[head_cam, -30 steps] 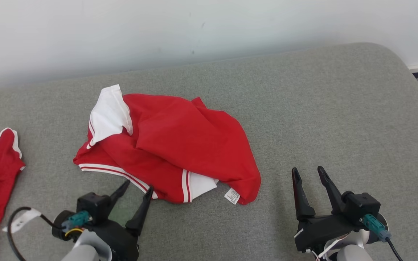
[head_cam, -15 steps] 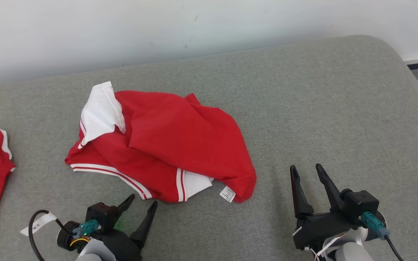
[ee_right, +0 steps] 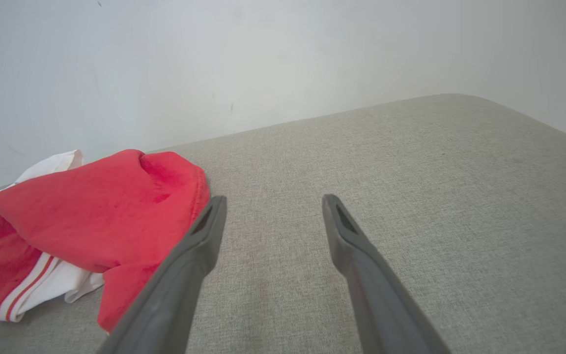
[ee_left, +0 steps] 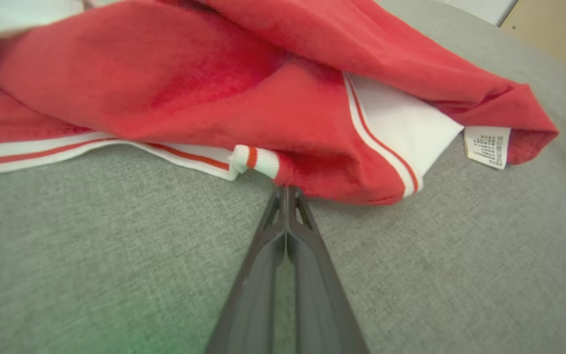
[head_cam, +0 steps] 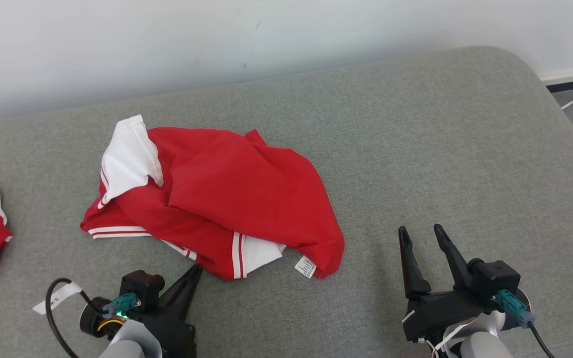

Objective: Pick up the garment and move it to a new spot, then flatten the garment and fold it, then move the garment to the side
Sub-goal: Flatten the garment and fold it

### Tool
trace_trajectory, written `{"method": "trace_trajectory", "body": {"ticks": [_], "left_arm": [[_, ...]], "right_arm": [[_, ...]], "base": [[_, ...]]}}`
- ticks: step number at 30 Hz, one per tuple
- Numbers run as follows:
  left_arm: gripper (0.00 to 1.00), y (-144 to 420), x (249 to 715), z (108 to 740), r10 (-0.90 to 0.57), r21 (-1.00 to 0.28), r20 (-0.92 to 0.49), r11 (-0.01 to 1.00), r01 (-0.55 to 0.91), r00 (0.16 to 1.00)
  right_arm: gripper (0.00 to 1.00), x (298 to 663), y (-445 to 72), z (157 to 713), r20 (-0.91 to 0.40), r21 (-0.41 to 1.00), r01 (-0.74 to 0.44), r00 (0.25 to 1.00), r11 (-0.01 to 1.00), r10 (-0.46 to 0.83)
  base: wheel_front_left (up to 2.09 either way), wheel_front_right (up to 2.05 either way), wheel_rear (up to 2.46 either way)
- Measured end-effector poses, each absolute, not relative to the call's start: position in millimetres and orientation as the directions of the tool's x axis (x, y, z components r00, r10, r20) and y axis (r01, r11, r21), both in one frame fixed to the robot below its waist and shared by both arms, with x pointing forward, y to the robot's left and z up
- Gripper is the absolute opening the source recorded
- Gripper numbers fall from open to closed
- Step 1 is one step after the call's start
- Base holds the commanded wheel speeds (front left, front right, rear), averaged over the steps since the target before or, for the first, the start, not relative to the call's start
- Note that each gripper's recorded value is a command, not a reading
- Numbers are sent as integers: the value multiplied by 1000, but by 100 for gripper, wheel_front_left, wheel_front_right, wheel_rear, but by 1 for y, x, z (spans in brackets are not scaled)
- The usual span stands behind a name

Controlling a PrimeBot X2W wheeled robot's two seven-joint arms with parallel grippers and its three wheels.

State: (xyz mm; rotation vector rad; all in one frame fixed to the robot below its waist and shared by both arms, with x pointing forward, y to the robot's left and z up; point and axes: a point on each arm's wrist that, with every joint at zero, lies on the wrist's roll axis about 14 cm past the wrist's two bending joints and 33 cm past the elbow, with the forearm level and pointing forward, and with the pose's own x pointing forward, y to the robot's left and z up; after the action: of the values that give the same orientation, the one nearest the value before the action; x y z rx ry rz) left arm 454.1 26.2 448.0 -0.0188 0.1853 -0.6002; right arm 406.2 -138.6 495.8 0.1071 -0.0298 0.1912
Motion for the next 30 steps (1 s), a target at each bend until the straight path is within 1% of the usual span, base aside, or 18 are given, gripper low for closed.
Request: {"method": "trace_trajectory", "body": {"ticks": [6, 15, 24, 30], "left_arm": [[0, 32, 457, 467, -548, -66, -113, 837, 544, 829], [0, 45, 444, 476, -522, -58, -89, 853, 519, 848], [0, 70, 443, 503, -448, -61, -1, 893, 447, 894], [0, 96, 431, 518, -374, -56, 57, 924, 377, 925]], "right_arm": [[100, 405, -135, 496, 42, 106, -200, 980, 974, 197], [100, 405, -120, 503, 62, 106, -244, 969, 964, 239], [100, 402, -114, 503, 61, 111, -258, 966, 960, 253], [100, 401, -107, 505, 67, 112, -276, 961, 955, 270]], "base": [[0, 0, 0], [0, 0, 0], [0, 0, 0], [0, 0, 0]]}}
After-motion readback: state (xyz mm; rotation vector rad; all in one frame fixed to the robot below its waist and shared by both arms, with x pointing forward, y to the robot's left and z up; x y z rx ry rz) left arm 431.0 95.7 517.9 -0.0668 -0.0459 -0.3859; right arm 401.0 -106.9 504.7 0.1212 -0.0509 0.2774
